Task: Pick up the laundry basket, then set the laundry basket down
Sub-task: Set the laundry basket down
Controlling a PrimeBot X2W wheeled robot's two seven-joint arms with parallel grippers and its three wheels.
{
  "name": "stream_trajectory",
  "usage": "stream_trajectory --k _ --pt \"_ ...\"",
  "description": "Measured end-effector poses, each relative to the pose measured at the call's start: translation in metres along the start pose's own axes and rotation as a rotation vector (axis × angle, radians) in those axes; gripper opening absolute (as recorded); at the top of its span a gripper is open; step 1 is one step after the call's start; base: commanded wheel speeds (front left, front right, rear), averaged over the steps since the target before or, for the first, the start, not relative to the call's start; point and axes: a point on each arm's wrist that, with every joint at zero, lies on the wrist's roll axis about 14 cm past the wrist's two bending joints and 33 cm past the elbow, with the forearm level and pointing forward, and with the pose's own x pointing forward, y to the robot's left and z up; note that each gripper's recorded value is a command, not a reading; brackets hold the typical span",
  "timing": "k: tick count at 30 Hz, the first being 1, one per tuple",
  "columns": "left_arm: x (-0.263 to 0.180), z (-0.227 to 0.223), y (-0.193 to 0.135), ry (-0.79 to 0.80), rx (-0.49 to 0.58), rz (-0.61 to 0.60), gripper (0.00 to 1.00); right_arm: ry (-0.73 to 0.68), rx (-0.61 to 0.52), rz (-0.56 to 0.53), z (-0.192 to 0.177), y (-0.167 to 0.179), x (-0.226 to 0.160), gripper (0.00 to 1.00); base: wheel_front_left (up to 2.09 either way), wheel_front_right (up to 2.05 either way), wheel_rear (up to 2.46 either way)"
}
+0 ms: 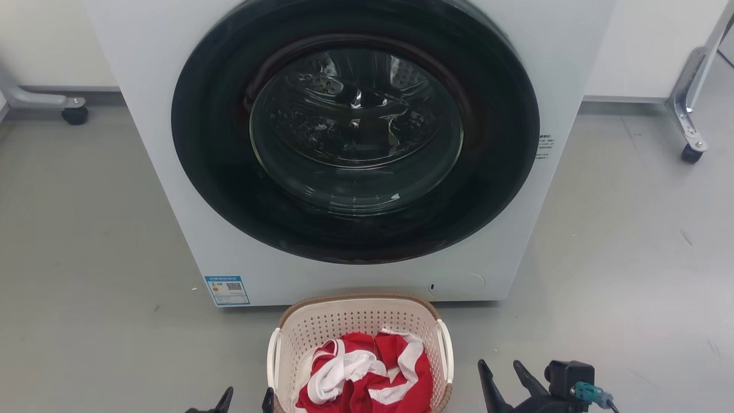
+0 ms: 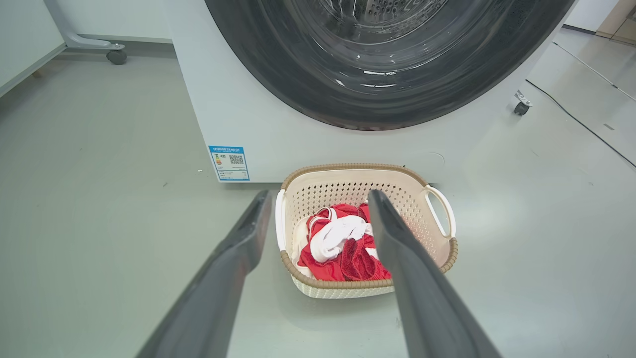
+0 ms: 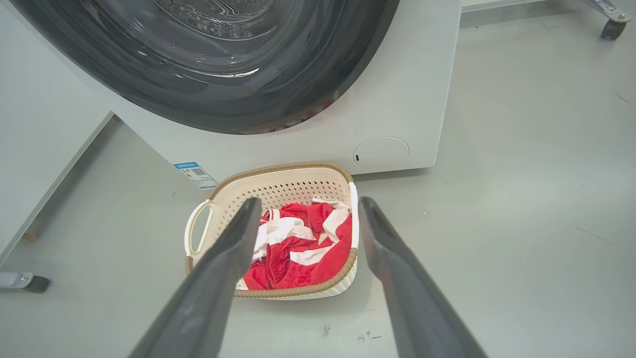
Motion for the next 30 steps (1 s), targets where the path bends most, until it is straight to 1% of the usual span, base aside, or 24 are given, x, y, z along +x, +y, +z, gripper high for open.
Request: stream_trajectory --k 5,11,17,20,30 --pt "-0.015 0.002 -0.003 -0.031 0.006 -0.010 1.00 -0.035 0.006 -0.002 -0.001 -0.001 -0.018 1.00 0.00 0.00 0.00" --pt "-0.027 0.005 -0.006 -0.061 -0.004 -0.015 1.00 -0.077 0.018 -0.044 0.000 -0.014 -0.031 1.00 0.00 0.00 0.00" --pt "-0.033 0.010 -0.001 -0.089 0.009 0.002 1.00 -0.120 0.014 -0.058 0.006 -0.017 -0.039 1.00 0.00 0.00 0.00" --pt "-0.037 0.014 0.003 -0.112 -0.002 0.028 1.00 -0.159 0.009 -0.069 0.012 -0.018 -0.045 1.00 0.00 0.00 0.00" --pt "-0.043 0.023 0.017 -0.153 0.010 0.081 1.00 -0.242 -0.013 -0.098 0.025 -0.018 -0.060 1.00 0.00 0.00 0.00"
